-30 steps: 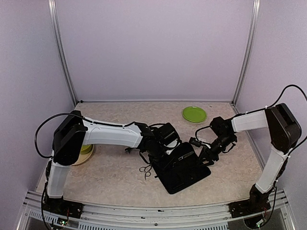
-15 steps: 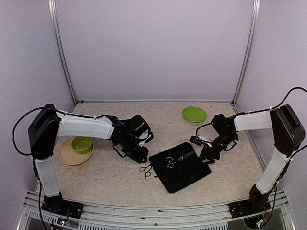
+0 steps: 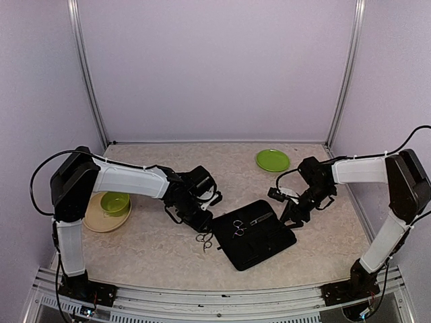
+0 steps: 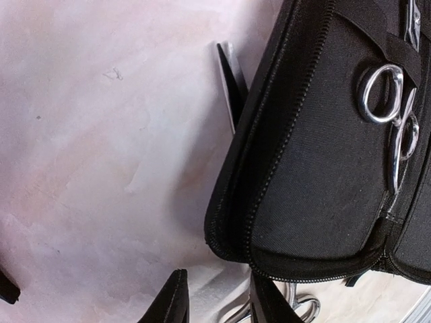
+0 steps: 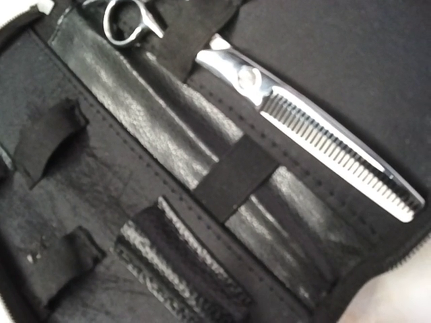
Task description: Sort the hair-cutting tools
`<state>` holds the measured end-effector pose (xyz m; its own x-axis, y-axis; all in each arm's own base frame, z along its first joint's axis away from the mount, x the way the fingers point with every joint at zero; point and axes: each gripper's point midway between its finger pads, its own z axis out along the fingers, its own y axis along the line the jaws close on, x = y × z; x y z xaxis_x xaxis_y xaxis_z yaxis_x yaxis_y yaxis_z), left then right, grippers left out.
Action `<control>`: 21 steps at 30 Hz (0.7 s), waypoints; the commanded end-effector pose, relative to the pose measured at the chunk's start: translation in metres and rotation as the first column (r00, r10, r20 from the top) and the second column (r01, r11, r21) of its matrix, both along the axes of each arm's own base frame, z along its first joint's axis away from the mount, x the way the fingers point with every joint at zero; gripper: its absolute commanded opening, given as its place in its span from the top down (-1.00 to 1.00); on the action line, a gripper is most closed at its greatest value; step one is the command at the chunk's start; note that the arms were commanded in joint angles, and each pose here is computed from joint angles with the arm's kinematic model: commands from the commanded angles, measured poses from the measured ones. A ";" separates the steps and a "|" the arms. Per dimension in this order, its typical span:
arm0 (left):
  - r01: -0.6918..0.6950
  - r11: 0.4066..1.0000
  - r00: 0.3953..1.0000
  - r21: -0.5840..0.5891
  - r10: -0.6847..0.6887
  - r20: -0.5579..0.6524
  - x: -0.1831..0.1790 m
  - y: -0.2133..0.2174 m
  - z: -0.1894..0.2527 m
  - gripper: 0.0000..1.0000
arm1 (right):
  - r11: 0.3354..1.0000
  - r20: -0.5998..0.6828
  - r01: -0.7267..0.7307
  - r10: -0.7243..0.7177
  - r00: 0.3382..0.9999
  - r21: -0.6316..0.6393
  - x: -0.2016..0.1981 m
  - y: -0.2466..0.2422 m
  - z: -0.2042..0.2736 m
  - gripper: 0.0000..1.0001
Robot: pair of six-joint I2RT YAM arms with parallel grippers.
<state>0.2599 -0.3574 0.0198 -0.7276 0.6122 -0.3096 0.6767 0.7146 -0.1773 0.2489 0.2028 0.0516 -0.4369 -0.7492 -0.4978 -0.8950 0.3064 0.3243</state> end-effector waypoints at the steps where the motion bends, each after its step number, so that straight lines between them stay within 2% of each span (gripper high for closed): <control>1: 0.033 0.999 0.999 0.021 -0.033 -0.002 -0.005 -0.005 -0.003 0.37 | 1.000 0.045 -0.012 0.012 0.999 -0.002 0.005 0.002 0.011 -0.04; 7: 0.020 0.999 0.999 0.034 -0.022 0.037 -0.011 -0.005 0.009 0.38 | 1.000 0.066 -0.021 0.021 0.998 0.003 0.011 0.005 0.016 -0.04; 11: -0.033 0.999 0.996 -0.024 0.035 0.077 -0.006 -0.010 0.034 0.30 | 1.000 0.064 -0.021 0.021 0.998 0.011 0.012 0.007 0.016 -0.03; 15: -0.042 0.996 0.998 -0.074 0.045 0.036 -0.016 -0.023 0.039 0.27 | 1.000 0.063 -0.020 0.018 0.998 0.021 0.012 0.008 0.017 -0.03; 17: -0.029 0.998 0.999 -0.056 0.029 0.013 -0.023 -0.028 0.029 0.27 | 1.000 0.062 -0.018 0.017 0.998 0.022 0.011 0.008 0.016 -0.03; 21: -0.018 0.999 0.999 0.043 0.016 0.050 -0.026 -0.023 0.011 0.30 | 1.000 0.066 -0.017 0.016 0.998 0.021 0.010 0.007 0.016 -0.03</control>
<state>0.2392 -0.3797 0.0448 -0.7271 0.5885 -0.3536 0.6690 0.7229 -0.1724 0.2598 0.2049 0.0591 -0.4140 -0.7508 -0.5148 -0.9083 0.3033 0.2881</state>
